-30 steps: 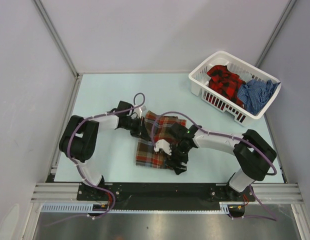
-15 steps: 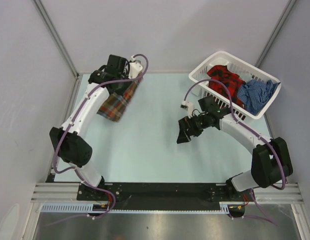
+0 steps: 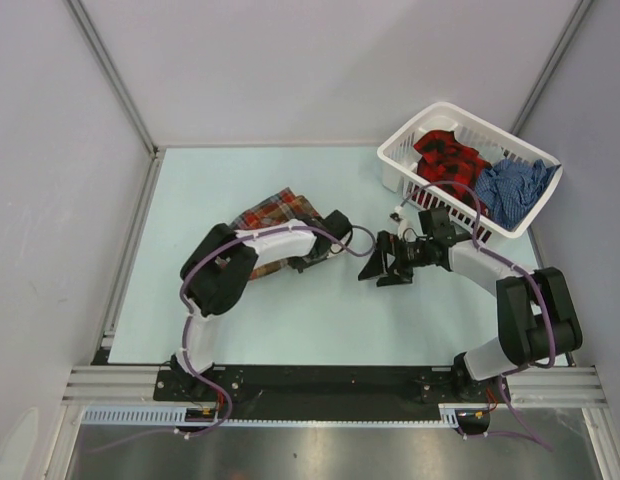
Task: Fold and stack the long sleeve shirts
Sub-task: Fold the shirt
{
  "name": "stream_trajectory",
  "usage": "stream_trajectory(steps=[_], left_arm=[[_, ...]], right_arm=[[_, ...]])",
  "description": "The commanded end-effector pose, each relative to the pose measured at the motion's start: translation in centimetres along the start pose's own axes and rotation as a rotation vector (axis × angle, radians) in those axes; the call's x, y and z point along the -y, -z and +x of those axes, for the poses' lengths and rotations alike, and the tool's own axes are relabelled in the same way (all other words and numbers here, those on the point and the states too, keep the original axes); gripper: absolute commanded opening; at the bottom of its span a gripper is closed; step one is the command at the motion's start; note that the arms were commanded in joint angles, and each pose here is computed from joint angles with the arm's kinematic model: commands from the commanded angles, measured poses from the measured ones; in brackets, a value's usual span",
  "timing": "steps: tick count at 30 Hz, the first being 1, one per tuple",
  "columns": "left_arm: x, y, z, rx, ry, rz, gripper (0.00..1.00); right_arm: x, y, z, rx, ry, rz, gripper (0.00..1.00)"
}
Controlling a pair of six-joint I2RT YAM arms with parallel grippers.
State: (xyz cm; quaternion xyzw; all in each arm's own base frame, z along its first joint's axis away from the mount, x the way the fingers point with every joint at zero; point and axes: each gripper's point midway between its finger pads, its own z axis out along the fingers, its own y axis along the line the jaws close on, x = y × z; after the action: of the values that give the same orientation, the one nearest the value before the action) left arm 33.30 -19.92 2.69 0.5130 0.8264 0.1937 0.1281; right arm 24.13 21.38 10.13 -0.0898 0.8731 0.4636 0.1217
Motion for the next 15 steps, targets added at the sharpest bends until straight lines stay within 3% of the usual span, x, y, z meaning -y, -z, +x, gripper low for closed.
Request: stream_trajectory(steps=[1, 2, 4, 5, 7, 10, 11, 13, 15], left_arm=[[5.0, 3.9, -4.7, 0.163, 0.148, 0.122, 0.03], [7.0, 4.8, -5.6, 0.194, 0.152, 0.195, 0.16], [8.1, 6.9, -6.8, 0.234, 0.165, 0.269, 0.22], [9.0, 8.0, -7.2, 0.252, 0.178, 0.338, 0.41], [8.4, 11.1, -7.7, 0.300, 0.197, 0.383, 0.47], [7.4, 14.9, -7.1, 0.405, 0.201, 0.473, 0.70], [6.1, 17.3, -6.7, 0.484, 0.197, 0.490, 0.73], [3.4, 18.1, -5.0, 0.541, 0.258, 0.542, 0.77], [-0.7, 16.5, -2.3, 0.548, 0.291, 0.457, 0.76]], right_arm=[[-0.2, 1.2, -0.1, 0.068, -0.111, -0.040, 1.00], [0.0, 1.3, 0.0, 0.079, -0.129, -0.036, 1.00], [0.6, 1.3, 0.1, 0.101, -0.178, -0.027, 1.00], [0.7, 1.3, 0.2, 0.104, -0.193, -0.024, 1.00], [1.1, 1.3, 0.0, 0.110, -0.213, -0.010, 1.00], [1.3, 1.1, -0.4, 0.100, -0.244, -0.013, 1.00], [1.2, 0.9, -0.7, 0.100, -0.248, -0.018, 0.99], [1.3, 0.5, -0.9, 0.092, -0.260, -0.017, 0.99], [0.8, -0.2, -1.3, 0.095, -0.263, -0.024, 0.97]])
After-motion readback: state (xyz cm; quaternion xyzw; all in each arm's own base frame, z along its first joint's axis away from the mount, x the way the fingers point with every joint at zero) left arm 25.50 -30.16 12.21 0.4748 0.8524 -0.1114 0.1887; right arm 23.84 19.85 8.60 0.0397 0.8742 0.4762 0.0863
